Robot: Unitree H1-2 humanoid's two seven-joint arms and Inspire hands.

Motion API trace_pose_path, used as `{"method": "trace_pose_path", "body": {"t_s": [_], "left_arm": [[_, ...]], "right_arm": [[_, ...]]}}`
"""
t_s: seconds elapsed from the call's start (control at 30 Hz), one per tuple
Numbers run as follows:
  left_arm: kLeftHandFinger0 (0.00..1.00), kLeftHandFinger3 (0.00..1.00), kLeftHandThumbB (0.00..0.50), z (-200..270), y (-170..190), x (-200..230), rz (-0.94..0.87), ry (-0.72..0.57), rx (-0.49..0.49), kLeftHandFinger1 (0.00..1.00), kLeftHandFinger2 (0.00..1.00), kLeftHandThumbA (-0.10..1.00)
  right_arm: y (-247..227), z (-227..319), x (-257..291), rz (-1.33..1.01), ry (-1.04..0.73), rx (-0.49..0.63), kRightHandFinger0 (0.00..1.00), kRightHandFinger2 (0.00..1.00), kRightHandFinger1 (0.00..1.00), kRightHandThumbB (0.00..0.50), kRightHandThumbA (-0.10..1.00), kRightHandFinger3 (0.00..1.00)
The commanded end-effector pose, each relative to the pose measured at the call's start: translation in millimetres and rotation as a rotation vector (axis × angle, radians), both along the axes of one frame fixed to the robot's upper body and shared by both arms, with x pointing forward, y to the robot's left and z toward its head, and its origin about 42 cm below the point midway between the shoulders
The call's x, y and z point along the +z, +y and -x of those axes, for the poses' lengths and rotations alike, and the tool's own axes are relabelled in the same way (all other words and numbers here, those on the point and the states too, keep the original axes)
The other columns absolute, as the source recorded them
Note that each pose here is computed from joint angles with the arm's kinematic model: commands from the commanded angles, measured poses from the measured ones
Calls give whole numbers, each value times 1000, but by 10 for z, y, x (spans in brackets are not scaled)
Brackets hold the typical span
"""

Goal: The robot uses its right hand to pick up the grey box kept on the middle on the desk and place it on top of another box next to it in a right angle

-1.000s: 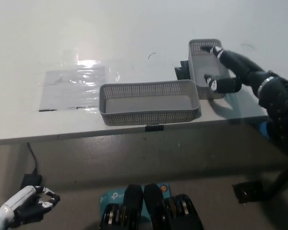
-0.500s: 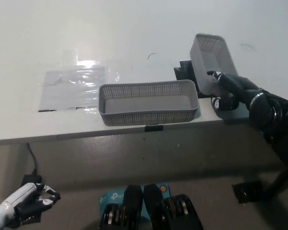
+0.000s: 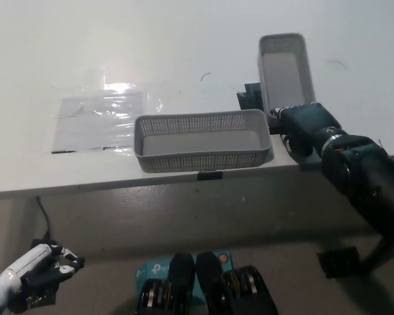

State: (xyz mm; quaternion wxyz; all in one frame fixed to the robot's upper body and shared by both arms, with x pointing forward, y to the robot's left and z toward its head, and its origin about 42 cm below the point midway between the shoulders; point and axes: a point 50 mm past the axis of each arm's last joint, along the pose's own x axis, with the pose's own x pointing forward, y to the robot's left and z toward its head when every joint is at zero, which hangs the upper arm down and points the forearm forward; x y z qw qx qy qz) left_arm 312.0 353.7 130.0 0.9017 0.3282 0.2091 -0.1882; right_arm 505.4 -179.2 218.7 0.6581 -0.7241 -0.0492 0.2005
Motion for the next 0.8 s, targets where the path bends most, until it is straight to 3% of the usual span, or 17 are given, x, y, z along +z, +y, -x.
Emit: {"method": "trace_pose_path", "body": {"t_s": [0.0, 0.03, 0.07, 0.17, 0.2, 0.23, 0.33, 0.37, 0.43, 0.53, 0.6, 0.63, 0.67, 0.7, 0.73, 0.77], "left_arm": [[171, 536, 151, -49, 75, 213, -57, -27, -14, 35, 148, 593], [170, 533, 156, -37, 97, 213, -59, -20, -6, 35, 146, 584], [165, 534, 147, -43, 102, 206, -60, -11, 1, 29, 135, 573], [174, 539, 155, -21, 111, 165, -51, -8, -4, 33, 142, 579], [178, 541, 159, -20, 116, 152, -38, 3, 2, 44, 158, 572], [176, 538, 163, -18, 117, 144, -38, 2, 1, 44, 164, 569], [188, 532, 175, -11, 110, 141, -43, 1, 10, 53, 172, 568], [191, 529, 175, -11, 110, 141, -43, 1, 10, 55, 171, 567], [170, 527, 175, -8, 105, 149, -51, 3, 10, 56, 190, 569], [152, 546, 172, -1, 104, 134, -46, 2, 4, 45, 181, 571], [152, 534, 179, 0, 104, 134, -49, 0, 4, 44, 171, 569], [149, 535, 185, -3, 106, 129, -45, 5, 8, 36, 153, 571], [147, 536, 186, 6, 107, 112, -41, 10, 13, 31, 147, 573], [154, 537, 180, 7, 108, 111, -40, 9, 12, 31, 147, 571], [157, 537, 179, 8, 109, 110, -38, 8, 11, 31, 147, 570], [177, 532, 175, 11, 104, 124, -48, 9, 8, 46, 157, 572]], "right_arm": [[25, 103, -9, 168, -203, 196, 0, 437, 179, 0, 60, 116], [44, 101, -12, 142, -221, 213, 0, 452, 193, 14, -68, 104], [24, 93, 5, 89, -256, 234, 0, 441, 188, 24, -99, 92], [16, 84, 40, 39, -267, 241, 0, 414, 155, 0, -100, 44], [16, 87, 36, 19, -265, 247, 0, 410, 151, 23, -100, 33], [14, 89, 29, 8, -269, 252, 0, 415, 149, 53, -100, 49], [6, 95, 23, -30, -279, 261, 0, 451, 174, 207, -100, 107], [5, 94, 22, -32, -280, 261, 0, 454, 179, 292, -100, 124], [-1, 97, 24, -92, -280, 247, 0, 452, 185, 356, -100, 137], [-16, 104, 53, -133, -285, 250, 0, 437, 163, 295, -100, 151], [-28, 110, 69, -157, -302, 251, 0, 403, 130, 314, -100, 120], [-39, 112, 81, -176, -303, 241, 0, 407, 131, 323, -100, 185], [-38, 110, 76, -183, -300, 239, 0, 385, 114, 310, -100, 136], [-42, 110, 80, -189, -298, 235, 0, 392, 120, 294, -100, 211], [-49, 110, 86, -197, -295, 229, 0, 349, 97, 293, -100, 175], [-90, 108, 105, -208, -300, 226, 0, 326, 72, 275, -100, 60]]}}
